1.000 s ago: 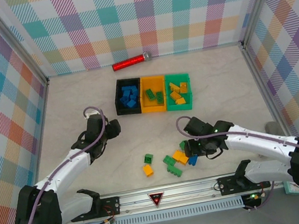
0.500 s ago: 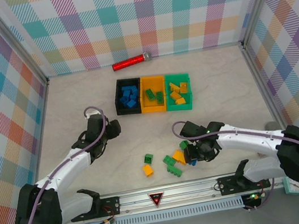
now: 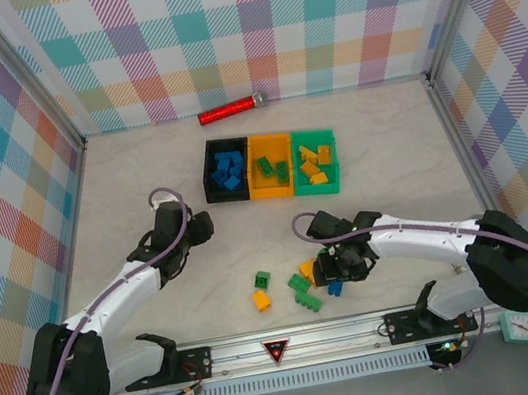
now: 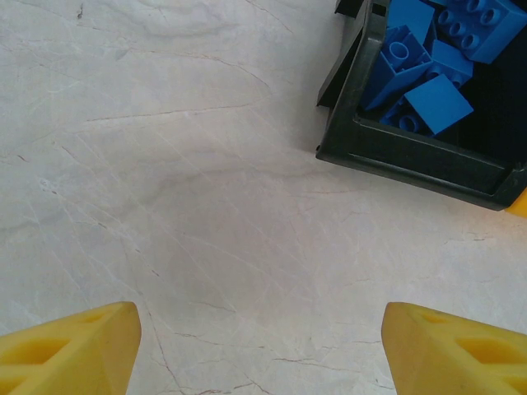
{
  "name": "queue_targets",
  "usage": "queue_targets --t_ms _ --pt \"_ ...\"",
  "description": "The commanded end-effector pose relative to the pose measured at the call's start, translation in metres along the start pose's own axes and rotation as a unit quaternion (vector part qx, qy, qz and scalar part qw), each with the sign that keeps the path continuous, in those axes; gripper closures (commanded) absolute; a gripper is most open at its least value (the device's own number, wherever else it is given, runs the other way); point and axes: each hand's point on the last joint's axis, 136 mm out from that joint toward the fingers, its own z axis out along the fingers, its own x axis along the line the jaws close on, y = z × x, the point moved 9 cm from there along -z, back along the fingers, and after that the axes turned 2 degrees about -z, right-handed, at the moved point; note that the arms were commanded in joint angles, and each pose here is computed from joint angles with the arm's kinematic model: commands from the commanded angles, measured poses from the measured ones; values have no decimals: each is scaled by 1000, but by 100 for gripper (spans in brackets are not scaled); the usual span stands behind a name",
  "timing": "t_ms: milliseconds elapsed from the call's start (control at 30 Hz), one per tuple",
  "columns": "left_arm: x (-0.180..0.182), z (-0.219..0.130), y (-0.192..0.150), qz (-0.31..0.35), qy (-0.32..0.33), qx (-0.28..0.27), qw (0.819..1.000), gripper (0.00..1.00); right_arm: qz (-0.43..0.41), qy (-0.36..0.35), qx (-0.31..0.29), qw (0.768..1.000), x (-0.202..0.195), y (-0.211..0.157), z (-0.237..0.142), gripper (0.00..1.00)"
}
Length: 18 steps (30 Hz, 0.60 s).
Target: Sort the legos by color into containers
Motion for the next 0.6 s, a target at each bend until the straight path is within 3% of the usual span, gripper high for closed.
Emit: queue_targets --t_ms 0,400,567 --pt "1 0 7 -13 5 -7 1000 23 7 -36 21 999 -10 -7 17 37" --pt "1 1 7 -15 4 -5 1000 23 1 -63 43 997 -8 -22 24 39" --pt "1 0 7 -15 5 -8 1000 23 -9 -111 39 993 -7 -25 27 44"
